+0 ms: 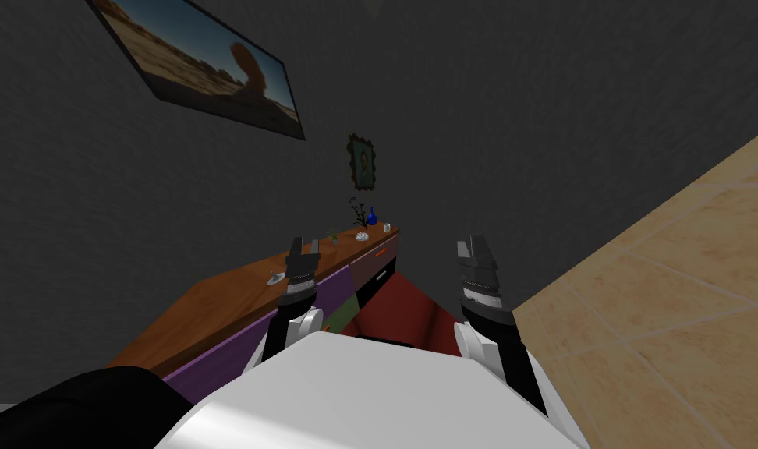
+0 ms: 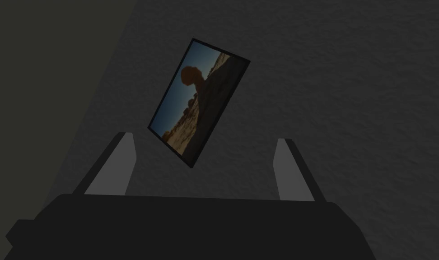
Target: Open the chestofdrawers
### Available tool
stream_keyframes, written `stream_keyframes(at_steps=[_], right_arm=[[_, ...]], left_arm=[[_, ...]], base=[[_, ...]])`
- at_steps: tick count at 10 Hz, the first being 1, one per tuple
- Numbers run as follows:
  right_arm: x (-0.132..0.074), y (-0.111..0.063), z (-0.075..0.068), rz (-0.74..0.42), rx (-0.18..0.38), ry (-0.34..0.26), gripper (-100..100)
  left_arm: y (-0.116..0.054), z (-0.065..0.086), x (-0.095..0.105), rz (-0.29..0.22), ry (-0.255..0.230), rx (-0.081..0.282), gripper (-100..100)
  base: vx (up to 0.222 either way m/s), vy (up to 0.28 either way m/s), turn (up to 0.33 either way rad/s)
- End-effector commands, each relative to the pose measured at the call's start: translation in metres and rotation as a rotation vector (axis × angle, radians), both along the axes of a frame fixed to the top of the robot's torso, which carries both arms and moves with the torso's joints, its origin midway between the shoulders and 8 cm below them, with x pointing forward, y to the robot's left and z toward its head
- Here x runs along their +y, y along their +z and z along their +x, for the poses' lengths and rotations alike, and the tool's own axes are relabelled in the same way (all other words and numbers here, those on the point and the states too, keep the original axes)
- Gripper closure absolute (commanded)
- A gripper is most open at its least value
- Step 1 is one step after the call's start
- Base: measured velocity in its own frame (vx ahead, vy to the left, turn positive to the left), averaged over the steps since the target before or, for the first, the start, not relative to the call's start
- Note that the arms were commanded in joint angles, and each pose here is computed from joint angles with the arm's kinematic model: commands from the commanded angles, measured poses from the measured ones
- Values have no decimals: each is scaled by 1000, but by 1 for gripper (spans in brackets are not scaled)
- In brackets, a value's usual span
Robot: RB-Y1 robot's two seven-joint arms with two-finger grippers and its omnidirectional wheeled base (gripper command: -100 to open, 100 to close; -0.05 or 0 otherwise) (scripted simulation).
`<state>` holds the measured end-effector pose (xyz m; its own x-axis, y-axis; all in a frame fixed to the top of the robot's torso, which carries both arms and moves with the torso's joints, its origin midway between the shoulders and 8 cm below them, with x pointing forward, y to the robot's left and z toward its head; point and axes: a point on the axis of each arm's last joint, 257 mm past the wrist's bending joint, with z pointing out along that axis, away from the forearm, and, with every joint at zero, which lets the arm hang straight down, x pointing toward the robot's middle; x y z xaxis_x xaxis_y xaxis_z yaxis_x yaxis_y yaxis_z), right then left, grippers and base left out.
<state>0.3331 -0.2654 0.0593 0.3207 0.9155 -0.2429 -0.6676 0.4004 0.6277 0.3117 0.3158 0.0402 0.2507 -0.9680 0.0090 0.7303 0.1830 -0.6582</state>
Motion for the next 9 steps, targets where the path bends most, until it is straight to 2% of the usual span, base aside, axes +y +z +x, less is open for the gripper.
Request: stream_keyframes(at_steps=[1,9], right_arm=[[0,0,0,0,0,0,0],[0,0,0,0,0,0,0]], left_arm=[[0,0,0,0,0,0,0],[0,0,0,0,0,0,0]], base=[[0,0,0],[0,0,0]])
